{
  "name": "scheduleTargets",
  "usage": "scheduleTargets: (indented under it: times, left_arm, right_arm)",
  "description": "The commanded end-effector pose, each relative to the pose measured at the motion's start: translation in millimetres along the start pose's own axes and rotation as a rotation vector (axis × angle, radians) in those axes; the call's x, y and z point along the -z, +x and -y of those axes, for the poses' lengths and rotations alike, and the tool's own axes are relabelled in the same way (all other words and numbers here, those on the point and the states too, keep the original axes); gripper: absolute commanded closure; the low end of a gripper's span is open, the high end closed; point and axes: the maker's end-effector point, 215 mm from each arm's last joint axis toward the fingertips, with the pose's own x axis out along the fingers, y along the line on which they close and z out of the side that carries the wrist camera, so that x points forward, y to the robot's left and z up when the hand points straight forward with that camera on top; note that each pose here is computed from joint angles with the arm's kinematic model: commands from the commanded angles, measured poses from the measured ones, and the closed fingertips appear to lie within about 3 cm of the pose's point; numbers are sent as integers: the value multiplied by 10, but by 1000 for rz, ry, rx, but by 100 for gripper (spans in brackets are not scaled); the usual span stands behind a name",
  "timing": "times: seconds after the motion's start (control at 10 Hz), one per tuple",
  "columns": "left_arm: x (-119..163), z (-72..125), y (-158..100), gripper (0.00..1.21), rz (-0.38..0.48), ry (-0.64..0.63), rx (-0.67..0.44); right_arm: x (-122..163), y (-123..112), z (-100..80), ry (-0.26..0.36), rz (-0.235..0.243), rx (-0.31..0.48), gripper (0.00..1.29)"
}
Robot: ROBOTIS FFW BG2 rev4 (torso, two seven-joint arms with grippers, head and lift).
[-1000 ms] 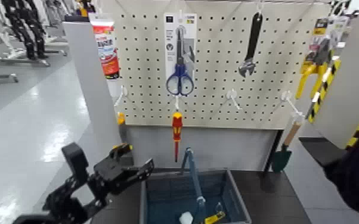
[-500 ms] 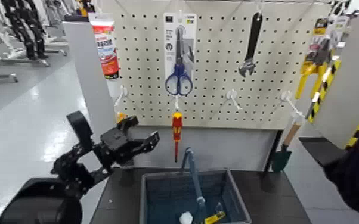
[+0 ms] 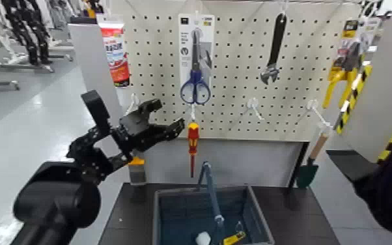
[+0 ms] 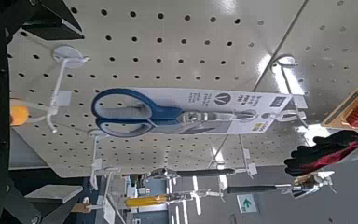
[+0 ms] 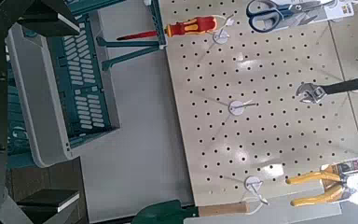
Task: Put the blue scissors into the crate.
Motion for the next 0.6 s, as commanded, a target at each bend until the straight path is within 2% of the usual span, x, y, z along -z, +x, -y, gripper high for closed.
scheduleTargets:
  times: [0.1, 0.6]
  left_arm:
    - [-271, -64, 194, 14, 23, 57, 23]
    - [-571, -100, 547, 14, 43, 127, 94]
  right_arm:
    - [-12, 9, -11, 0, 3, -3, 8]
    - [-27, 25, -40, 3, 7, -9, 8]
